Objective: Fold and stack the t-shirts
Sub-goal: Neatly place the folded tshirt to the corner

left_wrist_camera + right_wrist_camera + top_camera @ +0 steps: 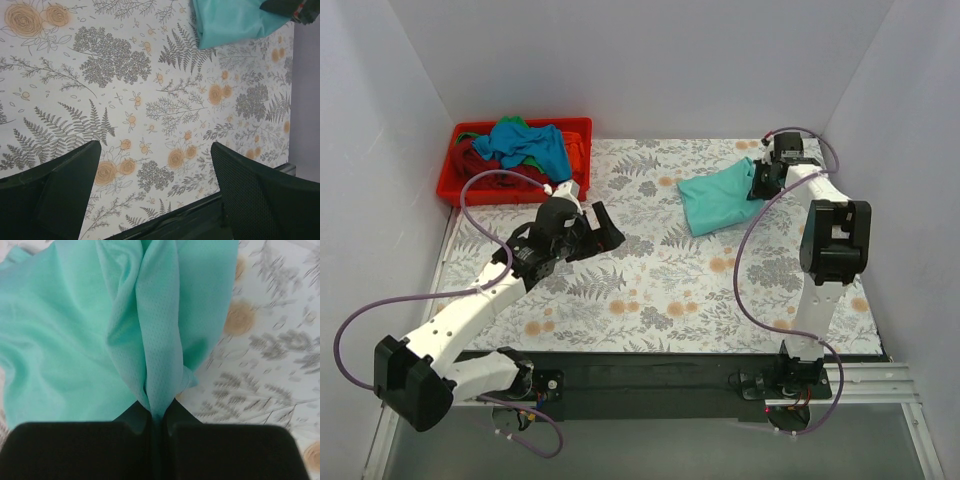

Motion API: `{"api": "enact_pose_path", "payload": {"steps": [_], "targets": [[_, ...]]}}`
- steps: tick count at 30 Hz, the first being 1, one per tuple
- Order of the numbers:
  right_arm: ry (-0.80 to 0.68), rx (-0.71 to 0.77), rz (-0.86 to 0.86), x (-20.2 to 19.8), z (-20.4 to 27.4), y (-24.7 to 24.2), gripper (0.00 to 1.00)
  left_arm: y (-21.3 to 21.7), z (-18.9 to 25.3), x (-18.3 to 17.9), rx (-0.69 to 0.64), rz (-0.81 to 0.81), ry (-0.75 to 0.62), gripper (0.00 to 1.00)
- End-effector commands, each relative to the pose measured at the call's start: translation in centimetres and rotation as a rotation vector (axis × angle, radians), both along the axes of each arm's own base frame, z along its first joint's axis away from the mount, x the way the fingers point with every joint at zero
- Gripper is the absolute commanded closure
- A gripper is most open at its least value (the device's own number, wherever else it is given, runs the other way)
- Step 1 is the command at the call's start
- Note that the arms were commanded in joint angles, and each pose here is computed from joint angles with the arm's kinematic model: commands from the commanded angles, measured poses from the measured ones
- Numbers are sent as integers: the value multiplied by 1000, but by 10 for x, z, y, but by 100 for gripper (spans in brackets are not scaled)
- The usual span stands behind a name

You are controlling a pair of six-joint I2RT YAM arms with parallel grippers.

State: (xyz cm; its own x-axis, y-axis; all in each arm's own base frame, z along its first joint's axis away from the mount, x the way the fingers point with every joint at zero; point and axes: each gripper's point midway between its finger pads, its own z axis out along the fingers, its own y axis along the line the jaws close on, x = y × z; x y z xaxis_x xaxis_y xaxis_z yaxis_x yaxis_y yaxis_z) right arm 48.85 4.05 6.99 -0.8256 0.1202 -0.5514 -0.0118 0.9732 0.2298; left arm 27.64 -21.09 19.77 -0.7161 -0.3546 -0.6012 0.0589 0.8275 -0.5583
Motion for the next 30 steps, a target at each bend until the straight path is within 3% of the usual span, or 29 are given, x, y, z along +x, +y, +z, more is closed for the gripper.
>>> {"api": "enact_pose_path", "payload": {"steps": [1, 10, 16, 30], "targets": [[0, -141, -65, 28, 4, -41, 99, 18, 1, -5, 55, 25, -9, 8], [-44, -382, -126, 93, 4, -94, 99, 28, 5, -12, 69, 41, -6, 7], [-35, -524, -170, 103, -2, -135, 99, 26, 1, -12, 70, 34, 8, 7], [-52, -481, -309, 102, 0, -199, 99, 20, -14, -12, 54, 24, 53, 7]]}}
